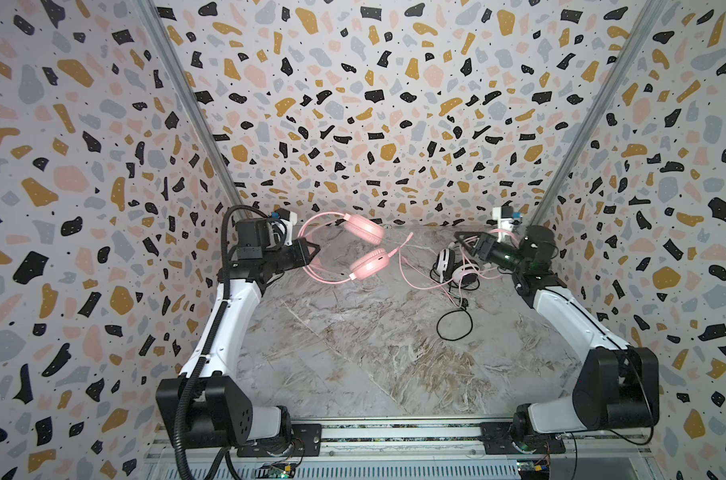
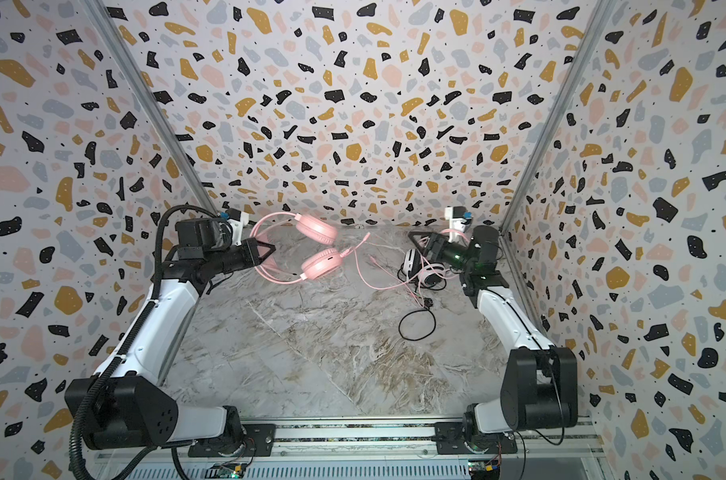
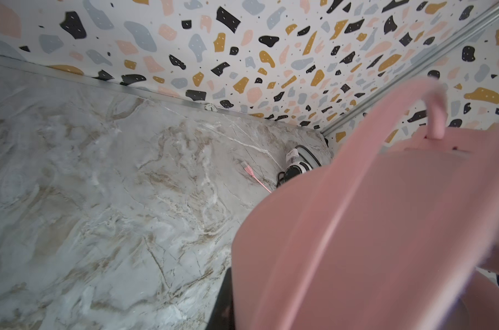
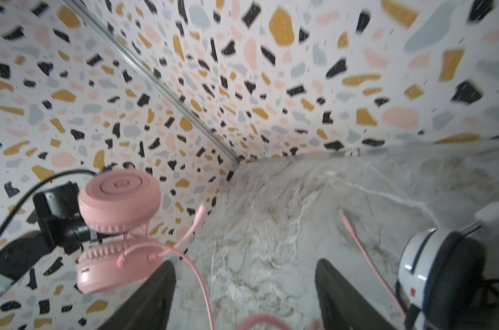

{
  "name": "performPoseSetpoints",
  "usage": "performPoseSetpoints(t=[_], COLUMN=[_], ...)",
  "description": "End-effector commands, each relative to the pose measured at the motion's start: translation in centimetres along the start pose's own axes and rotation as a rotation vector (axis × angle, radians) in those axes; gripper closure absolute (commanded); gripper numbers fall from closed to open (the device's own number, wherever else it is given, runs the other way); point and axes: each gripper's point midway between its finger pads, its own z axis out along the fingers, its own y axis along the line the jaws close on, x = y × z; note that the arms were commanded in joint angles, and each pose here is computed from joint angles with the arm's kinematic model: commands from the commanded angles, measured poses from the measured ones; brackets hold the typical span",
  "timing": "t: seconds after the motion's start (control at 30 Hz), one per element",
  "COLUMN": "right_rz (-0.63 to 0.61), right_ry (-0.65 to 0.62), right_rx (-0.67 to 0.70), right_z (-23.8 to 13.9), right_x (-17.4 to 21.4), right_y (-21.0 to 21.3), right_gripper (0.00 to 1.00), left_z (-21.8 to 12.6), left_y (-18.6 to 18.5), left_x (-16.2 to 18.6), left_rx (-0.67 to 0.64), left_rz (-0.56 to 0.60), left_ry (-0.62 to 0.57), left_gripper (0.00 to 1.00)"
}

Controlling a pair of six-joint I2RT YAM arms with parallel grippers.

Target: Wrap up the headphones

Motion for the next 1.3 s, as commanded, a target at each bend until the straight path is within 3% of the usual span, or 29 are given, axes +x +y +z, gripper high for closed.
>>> performPoseSetpoints(t=[0.0,0.07,0.1,0.17,0.27,0.3,0.43,0.57,0.73,0.8,0.83,0.9,0.93,1.07,1.17,1.27], right_rz=[0.054,0.102,0.177,0.308,0.346,0.396,0.304,0.375,0.48,0.516,0.449,0.187,0.122,0.086,-0.006,-0.047], right_ry=[0.228,0.281,0.307,0.328,0.254,0.309,0.391,0.434,0.457,0.489,0.502,0.572,0.597,0.742,0.892,0.974], right_rx=[0.014,0.009,-0.066,-0.306,-0.619,-0.644,-0.695,-0.672,-0.531,-0.327,-0.166,0.222,0.31,0.374,0.517,0.543], right_z=[2.4,2.7,2.6,1.9,-0.7,-0.4,0.5,1.6,2.6,3.6,3.9,3.9,3.7,2.3,0.4,-1.0], right_x=[6.8,8.6,9.4,9.9,7.6,7.8,8.8,10.8,14.2,16.2,17.0,17.7,17.7,18.8,19.9,20.3], right_y=[-0.3,-0.6,-0.1,2.7,7.6,7.8,9.8,8.9,5.5,2.5,0.5,-3.1,-4.0,-5.2,-6.0,-4.5], right_gripper=[0.21,0.2,0.19,0.19,0.19,0.19,0.2,0.2,0.24,0.24,0.21,0.16,0.15,0.14,0.13,0.13], left_z=[-3.5,-5.0,-5.7,-6.8,-6.6,-6.3,-5.9,-6.5,-7.1,-7.4,-7.4,-7.5,-7.4,-7.0,-6.9,-6.9], left_y=[-2.0,-1.4,-0.8,0.1,0.5,0.6,1.0,1.2,0.7,0.6,0.5,0.3,0.2,0.5,1.1,1.4], left_x=[-6.0,-7.9,-8.7,-9.8,-9.9,-9.6,-8.5,-8.2,-9.5,-10.3,-10.6,-11.1,-11.2,-11.1,-10.8,-10.6], left_rx=[0.037,0.02,-0.005,-0.036,-0.014,0.001,0.007,-0.055,-0.051,-0.054,-0.055,-0.042,-0.035,-0.027,-0.064,-0.07], left_rz=[0.02,-0.007,-0.022,-0.041,-0.069,-0.082,-0.09,-0.052,-0.042,-0.038,-0.033,-0.03,-0.031,-0.038,-0.022,-0.025], left_ry=[-0.223,-0.303,-0.337,-0.394,-0.414,-0.407,-0.39,-0.372,-0.416,-0.437,-0.443,-0.456,-0.459,-0.455,-0.443,-0.454], left_gripper=[1.0,1.0,1.0,1.0,1.0,1.0,1.0,1.0,1.0,1.0,1.0,1.0,1.0,1.0,1.0,1.0])
